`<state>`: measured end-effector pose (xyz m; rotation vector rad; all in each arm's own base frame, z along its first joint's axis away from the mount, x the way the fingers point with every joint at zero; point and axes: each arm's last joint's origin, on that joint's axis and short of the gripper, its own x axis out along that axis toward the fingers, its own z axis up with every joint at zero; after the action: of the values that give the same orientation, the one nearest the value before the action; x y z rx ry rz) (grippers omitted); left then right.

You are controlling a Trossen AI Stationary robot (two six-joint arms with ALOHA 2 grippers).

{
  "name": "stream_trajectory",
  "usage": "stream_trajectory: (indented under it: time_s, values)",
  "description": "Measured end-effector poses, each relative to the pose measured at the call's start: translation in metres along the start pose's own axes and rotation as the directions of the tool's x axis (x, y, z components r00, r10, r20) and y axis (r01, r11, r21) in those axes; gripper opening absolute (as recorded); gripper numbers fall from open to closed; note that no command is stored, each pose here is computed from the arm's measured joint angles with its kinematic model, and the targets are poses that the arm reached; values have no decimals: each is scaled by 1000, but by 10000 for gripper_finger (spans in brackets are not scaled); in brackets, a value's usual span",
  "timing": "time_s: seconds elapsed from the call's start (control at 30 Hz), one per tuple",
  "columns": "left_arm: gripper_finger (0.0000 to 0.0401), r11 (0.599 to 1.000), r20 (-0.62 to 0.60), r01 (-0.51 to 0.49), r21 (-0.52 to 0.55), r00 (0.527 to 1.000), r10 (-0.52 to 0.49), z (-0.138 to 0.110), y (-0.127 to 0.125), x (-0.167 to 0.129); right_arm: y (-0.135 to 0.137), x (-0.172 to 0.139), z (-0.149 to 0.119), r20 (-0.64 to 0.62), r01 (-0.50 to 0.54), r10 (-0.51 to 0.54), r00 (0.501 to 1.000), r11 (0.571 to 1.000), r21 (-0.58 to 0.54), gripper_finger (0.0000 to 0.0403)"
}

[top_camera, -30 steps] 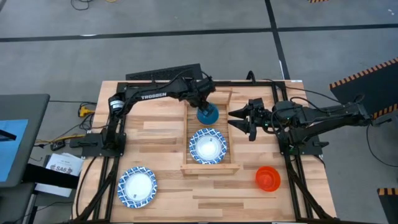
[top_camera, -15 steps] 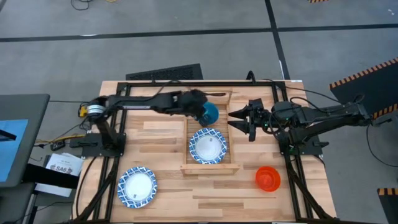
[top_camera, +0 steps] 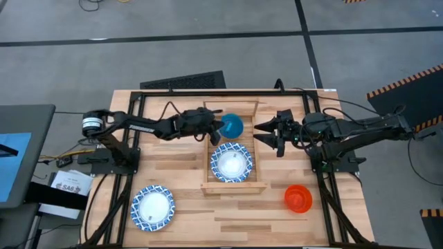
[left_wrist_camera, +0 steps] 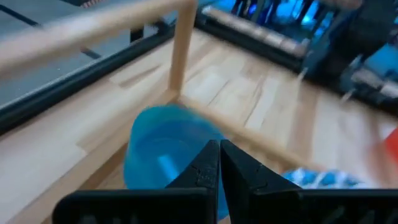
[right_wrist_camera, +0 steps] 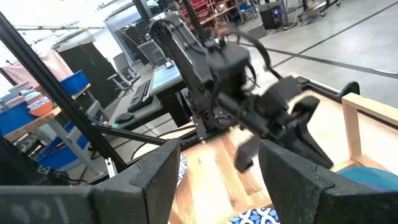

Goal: Place and stack bowls onto a shelf
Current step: Stack the blue bowl on top of the violet bowl on the shelf

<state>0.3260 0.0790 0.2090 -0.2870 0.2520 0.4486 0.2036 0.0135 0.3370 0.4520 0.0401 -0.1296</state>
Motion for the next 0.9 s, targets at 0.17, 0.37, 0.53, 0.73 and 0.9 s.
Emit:
stream_trajectory:
  time_s: [0.17, 0.37, 0.53, 0.73, 0.9]
  values:
    - [0, 997, 24, -4, 77, 1000, 2, -9, 2, 10, 0, 0, 0, 4, 0, 0, 1000, 1000, 3, 244]
    - [0, 993, 20, -61, 103, 998, 59, -12, 10, 17, 0, 0, 0, 4, 1, -1, 1000, 1000, 11, 244]
    - [0, 991, 22, -111, 81, 994, 110, -12, 17, 19, 0, 1, 0, 2, 3, -3, 1000, 999, 34, 244]
    - [0, 987, 11, -135, 86, 991, 134, -14, 20, 19, 0, 3, -2, -6, 7, -7, 1000, 999, 34, 244]
    - [0, 988, -13, -140, 70, 990, 142, -16, 22, 19, 0, 3, -2, -6, 7, -7, 1000, 999, 34, 244]
